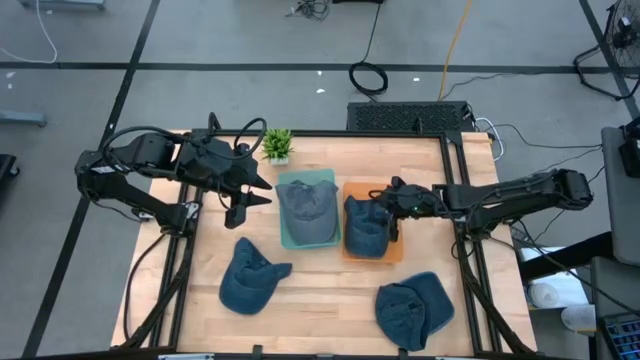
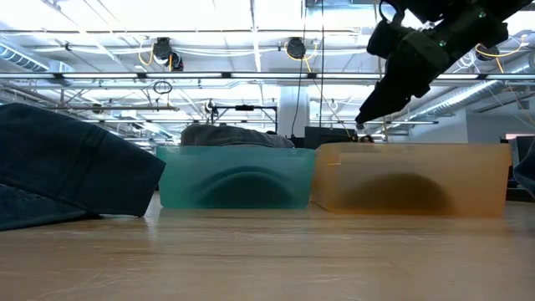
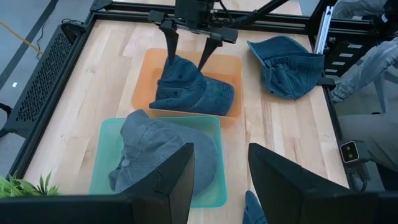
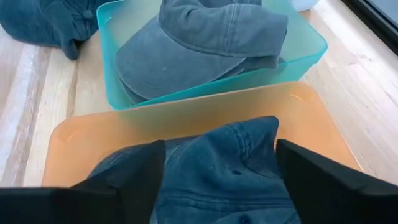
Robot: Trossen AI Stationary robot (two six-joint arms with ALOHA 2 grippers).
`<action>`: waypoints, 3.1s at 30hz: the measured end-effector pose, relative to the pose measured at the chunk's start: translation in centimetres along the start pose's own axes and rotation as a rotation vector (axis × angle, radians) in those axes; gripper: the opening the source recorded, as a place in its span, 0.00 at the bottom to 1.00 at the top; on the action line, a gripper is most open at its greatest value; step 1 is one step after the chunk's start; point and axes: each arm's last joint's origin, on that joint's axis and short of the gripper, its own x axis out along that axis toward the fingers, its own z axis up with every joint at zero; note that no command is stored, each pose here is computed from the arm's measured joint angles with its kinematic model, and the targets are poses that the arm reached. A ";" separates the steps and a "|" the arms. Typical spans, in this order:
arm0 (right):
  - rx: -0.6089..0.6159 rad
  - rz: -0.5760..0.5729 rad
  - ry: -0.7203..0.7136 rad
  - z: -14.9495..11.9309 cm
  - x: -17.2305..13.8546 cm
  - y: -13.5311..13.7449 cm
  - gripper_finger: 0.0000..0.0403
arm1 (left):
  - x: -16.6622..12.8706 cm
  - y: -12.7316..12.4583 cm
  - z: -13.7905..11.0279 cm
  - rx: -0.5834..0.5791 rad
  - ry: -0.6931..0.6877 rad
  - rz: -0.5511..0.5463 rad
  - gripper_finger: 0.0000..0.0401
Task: Pick & Place hat
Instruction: Put the right blue cap into the orange bin
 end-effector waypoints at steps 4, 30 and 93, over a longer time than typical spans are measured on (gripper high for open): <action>-0.029 0.002 -0.001 0.0 0.0 0.0 0.82 | 0.0 0.0 0.0 0.000 0.000 0.000 0.40; -0.182 0.013 -0.171 1.6 -0.1 0.3 0.85 | 0.0 0.0 0.0 -0.048 0.003 -0.002 0.40; 0.133 0.425 0.617 -4.2 -7.9 6.2 0.86 | 0.0 -0.1 -1.1 -0.081 0.137 -0.105 0.75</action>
